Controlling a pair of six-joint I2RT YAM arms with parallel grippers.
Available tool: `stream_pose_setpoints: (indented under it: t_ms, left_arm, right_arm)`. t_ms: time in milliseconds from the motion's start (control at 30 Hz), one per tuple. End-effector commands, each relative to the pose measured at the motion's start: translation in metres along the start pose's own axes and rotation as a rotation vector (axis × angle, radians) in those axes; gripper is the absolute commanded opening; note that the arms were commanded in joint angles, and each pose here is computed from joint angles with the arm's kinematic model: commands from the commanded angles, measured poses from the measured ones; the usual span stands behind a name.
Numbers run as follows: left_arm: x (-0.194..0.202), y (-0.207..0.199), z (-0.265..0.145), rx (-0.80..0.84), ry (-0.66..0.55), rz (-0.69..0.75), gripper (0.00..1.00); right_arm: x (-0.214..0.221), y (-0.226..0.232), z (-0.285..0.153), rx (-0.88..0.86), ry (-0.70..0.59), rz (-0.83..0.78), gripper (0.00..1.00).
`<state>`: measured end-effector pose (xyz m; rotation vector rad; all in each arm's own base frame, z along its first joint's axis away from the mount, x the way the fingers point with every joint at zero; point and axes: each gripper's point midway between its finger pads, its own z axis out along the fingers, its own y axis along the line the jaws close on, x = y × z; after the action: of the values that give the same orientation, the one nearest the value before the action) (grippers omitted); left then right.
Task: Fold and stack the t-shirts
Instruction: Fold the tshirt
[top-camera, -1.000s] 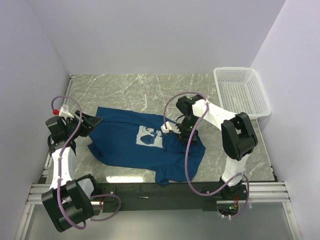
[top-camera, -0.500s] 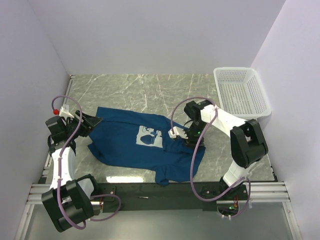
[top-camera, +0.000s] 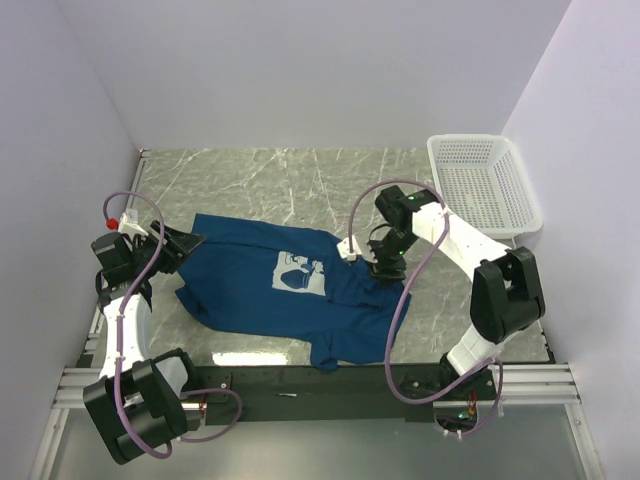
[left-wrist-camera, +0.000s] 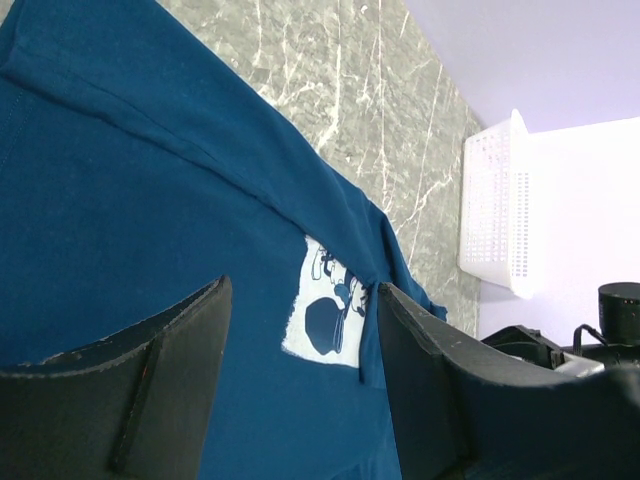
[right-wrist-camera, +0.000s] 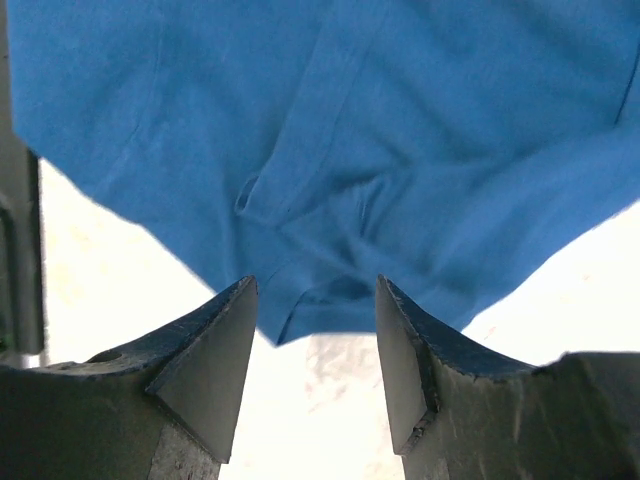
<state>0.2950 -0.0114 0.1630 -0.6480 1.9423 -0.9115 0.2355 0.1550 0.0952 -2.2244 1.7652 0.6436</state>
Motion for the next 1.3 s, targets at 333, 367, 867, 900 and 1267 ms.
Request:
stream_pose_setpoints:
  t_ms: [333,367,867,900,1267]
  left_arm:
    - [-0.002,-0.007,0.001,0.036,-0.001,0.018,0.65]
    - [-0.001,-0.007,0.001,0.038,0.001,0.018,0.66]
    - [-0.001,-0.007,0.001,0.040,0.001,0.017,0.66]
    - [-0.001,-0.008,0.001,0.042,0.001,0.018,0.65]
    - [-0.001,-0.008,0.001,0.042,0.001,0.019,0.66]
  right_arm:
    - [0.010,-0.032,0.014,0.010,0.156,-0.095,0.57]
    - [0.013,-0.032,0.015,0.003,0.165,-0.093,0.57]
    - [0.031,0.002,0.018,-0.007,0.191,-0.054,0.51]
    - [0.032,0.004,0.019,-0.008,0.193,-0.052,0.51]
    - [0.017,-0.007,-0.001,0.057,0.113,-0.060,0.52]
